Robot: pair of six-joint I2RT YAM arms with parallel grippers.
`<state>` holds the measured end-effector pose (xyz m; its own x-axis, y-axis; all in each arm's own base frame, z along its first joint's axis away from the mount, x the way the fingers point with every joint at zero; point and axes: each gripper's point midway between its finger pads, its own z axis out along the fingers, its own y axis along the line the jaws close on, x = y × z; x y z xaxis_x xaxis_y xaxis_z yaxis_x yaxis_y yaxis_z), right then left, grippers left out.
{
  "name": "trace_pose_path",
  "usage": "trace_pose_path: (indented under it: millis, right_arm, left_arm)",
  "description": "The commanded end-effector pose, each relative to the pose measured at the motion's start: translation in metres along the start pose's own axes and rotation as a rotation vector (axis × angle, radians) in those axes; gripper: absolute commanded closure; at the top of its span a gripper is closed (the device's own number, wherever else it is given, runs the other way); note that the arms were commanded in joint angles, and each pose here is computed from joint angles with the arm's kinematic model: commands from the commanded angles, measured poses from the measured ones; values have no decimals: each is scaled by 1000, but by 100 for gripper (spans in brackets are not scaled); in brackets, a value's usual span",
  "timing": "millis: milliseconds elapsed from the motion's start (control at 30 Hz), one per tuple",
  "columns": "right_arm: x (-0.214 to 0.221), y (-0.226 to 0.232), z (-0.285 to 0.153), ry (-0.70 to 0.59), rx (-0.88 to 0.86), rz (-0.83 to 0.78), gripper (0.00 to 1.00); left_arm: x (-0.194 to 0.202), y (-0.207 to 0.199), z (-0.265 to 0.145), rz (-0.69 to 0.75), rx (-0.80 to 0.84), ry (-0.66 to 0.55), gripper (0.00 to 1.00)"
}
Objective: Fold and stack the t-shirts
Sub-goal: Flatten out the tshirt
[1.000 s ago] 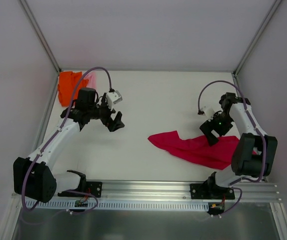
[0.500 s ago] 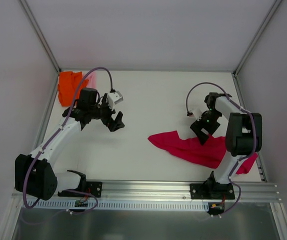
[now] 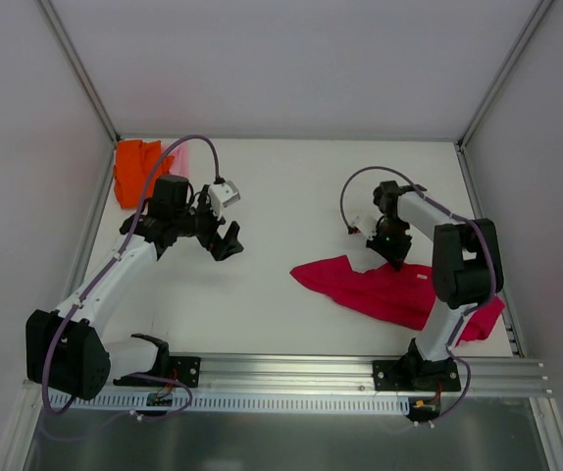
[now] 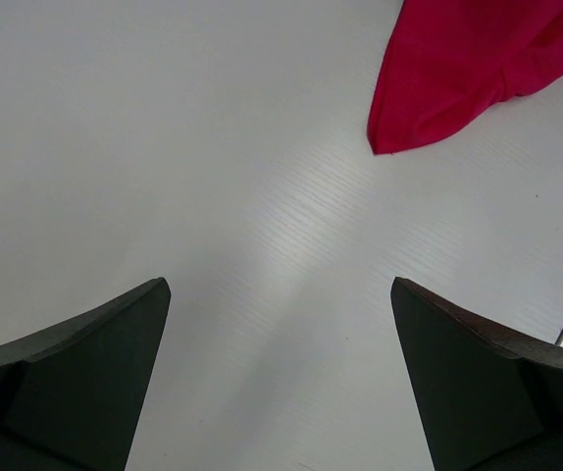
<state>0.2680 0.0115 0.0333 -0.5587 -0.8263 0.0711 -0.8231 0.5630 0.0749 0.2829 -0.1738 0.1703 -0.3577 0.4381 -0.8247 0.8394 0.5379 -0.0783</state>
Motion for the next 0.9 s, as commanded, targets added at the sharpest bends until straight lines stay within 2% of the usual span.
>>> trace_pose_path:
  millis: [0,133,200,300,433,633,867]
  right_arm:
    - [-35,-22,-24,-6,233,-77,99]
    - [-81,-34,-40,-47,364,-134,99]
    - [-107,-24,-45,-82,377,-187,99]
    - [-147,-10,-61,-173,413,-250,99]
    - [-195,-3,-103,-348,472,-234,99]
    - [-238,10,-173,-540,598,-246,99]
    - [-272,54,-211,-641,619,-365,99]
  left_arm:
    - [-8,-1,1,36,-6,-27,1]
    - [-3,0,3,27,-2,-14,1]
    - [-1,0,3,31,-2,-9,1]
    - [-1,-4,2,43,9,-14,1]
    - [-3,-9,-5,71,1,-43,1]
    - [-7,-14,-16,110,-20,-79,1]
    - [-8,-9,-23,130,-88,-113,1]
